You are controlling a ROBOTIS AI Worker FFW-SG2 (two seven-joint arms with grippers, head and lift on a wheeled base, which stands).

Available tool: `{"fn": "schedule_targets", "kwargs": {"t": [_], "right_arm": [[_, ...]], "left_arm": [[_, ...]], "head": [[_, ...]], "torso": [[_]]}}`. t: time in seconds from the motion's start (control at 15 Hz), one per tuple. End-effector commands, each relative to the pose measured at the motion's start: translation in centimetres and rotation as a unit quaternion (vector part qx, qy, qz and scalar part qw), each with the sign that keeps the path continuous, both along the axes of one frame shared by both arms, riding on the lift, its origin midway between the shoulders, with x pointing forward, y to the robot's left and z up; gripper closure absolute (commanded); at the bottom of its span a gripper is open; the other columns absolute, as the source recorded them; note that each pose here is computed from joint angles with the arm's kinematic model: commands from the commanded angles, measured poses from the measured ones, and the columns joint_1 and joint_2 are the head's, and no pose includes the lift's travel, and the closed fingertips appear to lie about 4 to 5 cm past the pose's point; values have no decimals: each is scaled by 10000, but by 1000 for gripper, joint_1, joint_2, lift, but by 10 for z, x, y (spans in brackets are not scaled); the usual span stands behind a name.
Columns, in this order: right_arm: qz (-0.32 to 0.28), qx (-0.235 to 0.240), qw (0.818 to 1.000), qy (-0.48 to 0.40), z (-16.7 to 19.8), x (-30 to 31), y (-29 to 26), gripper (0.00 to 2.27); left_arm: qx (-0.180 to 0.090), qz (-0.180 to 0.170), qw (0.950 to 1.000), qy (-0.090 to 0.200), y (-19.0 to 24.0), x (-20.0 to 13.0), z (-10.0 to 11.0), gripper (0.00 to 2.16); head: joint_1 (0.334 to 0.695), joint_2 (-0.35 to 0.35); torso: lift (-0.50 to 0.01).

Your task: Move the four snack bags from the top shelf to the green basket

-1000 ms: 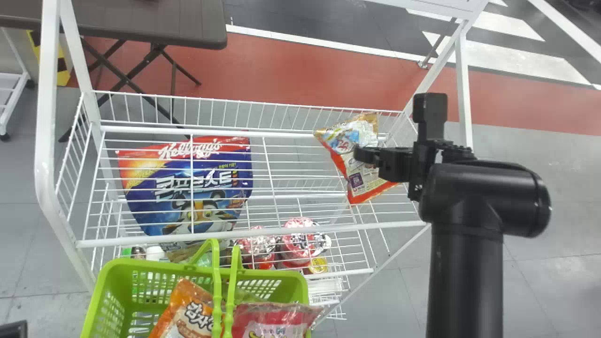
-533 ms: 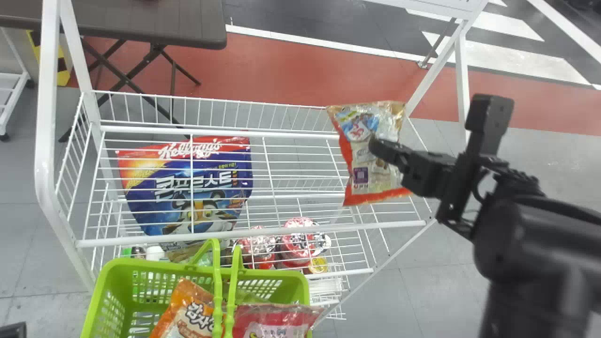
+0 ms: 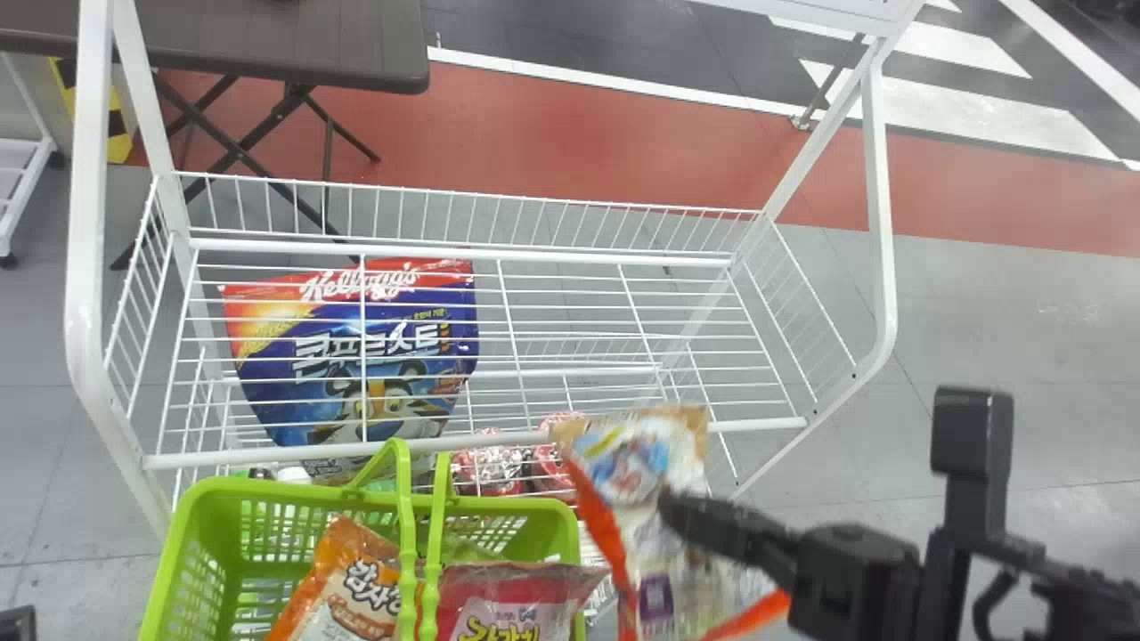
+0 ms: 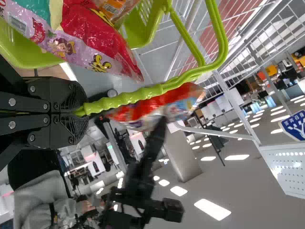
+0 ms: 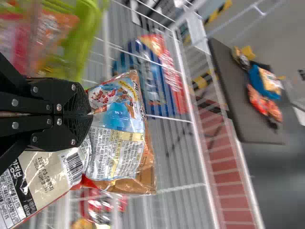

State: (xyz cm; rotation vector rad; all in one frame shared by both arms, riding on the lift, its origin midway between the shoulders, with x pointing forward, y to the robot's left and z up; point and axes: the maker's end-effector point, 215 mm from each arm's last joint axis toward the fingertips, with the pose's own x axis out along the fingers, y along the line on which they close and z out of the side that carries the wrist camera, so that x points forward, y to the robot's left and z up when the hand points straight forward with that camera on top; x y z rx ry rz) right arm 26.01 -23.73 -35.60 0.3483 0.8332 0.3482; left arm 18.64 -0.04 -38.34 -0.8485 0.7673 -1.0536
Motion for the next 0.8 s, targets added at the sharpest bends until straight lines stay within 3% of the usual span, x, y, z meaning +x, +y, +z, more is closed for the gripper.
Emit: {"fn": "schedule_targets", "kwargs": {"t": [0.0,0.53,0.73], "right_arm": [[198,275,9984,446,-15,-36,19,2165],[1162,1132,9853,536,-17,-58,115,2169],[1394,822,9865,228,-33,-40,142,2165]], "left_arm": [[-8,58,10000,-58,1,3,2,1133],[-44,7,10000,-46,-5,-2,5,1133],[-51,-13,10000,-57,-5,-5,7,1133]], "head": [[695,-350],[695,-350],[695,-350]], "torso": [[0],[0],[0]]}}
